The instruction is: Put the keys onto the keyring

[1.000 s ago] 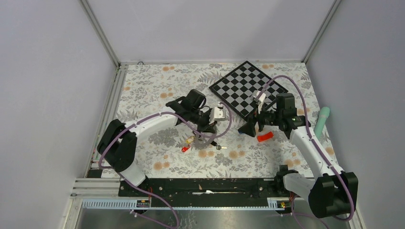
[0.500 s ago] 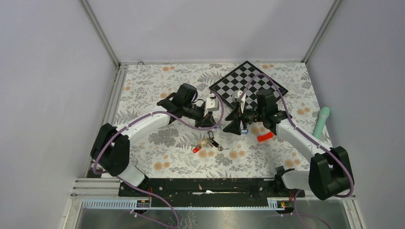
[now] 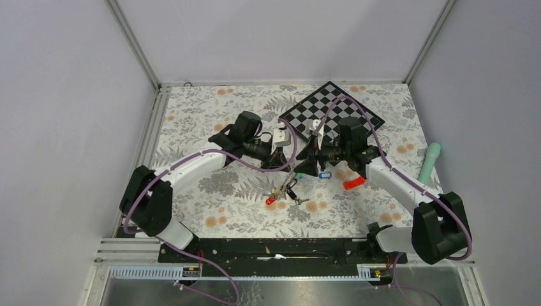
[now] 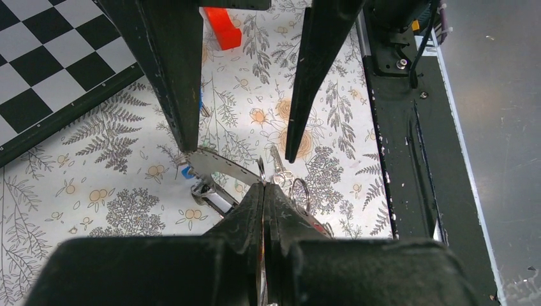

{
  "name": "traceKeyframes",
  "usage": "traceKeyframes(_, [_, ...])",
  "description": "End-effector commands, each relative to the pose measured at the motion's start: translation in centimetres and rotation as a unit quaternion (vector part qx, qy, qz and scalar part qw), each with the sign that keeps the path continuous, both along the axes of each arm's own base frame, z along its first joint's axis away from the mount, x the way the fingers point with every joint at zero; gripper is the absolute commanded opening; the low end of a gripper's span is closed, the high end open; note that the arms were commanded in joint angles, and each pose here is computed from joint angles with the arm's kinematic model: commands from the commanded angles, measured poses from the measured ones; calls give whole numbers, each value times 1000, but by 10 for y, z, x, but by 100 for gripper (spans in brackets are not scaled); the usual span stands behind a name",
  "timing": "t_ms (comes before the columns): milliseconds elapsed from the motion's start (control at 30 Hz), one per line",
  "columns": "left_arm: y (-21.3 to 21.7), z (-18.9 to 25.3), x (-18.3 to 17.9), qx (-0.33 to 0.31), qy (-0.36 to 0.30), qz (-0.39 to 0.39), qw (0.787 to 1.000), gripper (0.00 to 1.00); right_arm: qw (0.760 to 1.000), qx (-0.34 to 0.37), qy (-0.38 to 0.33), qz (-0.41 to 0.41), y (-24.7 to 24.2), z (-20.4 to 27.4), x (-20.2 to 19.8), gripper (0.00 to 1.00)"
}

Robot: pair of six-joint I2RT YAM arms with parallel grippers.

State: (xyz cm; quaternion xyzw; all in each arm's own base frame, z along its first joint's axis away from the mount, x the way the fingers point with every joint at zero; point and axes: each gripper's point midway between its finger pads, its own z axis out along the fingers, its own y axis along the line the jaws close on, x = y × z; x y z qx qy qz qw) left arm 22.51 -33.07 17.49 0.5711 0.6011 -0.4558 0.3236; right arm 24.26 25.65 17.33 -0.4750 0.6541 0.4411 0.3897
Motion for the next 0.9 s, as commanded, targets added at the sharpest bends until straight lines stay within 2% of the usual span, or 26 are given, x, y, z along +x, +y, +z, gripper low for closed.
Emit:
traceKeyframes(0, [-4,31,-3,-50,-30,-21,998,0,999,14,-34,20,9,16,4,60])
traceKeyframes(300, [-3,29,-2,-51,-31,-17,998,0,999,8,-30,38,15,8,-4,52])
traceKeyframes(533, [-3,29,-1,-53,-29,-16,998,0,999,-1,-17,46,17,0,-10,41])
traceKeyframes(767, [0,27,0,-52,-28,-13,998,0,999,-6,-22,46,16,3,-10,25])
traceKeyframes(867, [1,25,1,-51,-29,-10,998,0,999,-7,-24,47,16,5,-10,14])
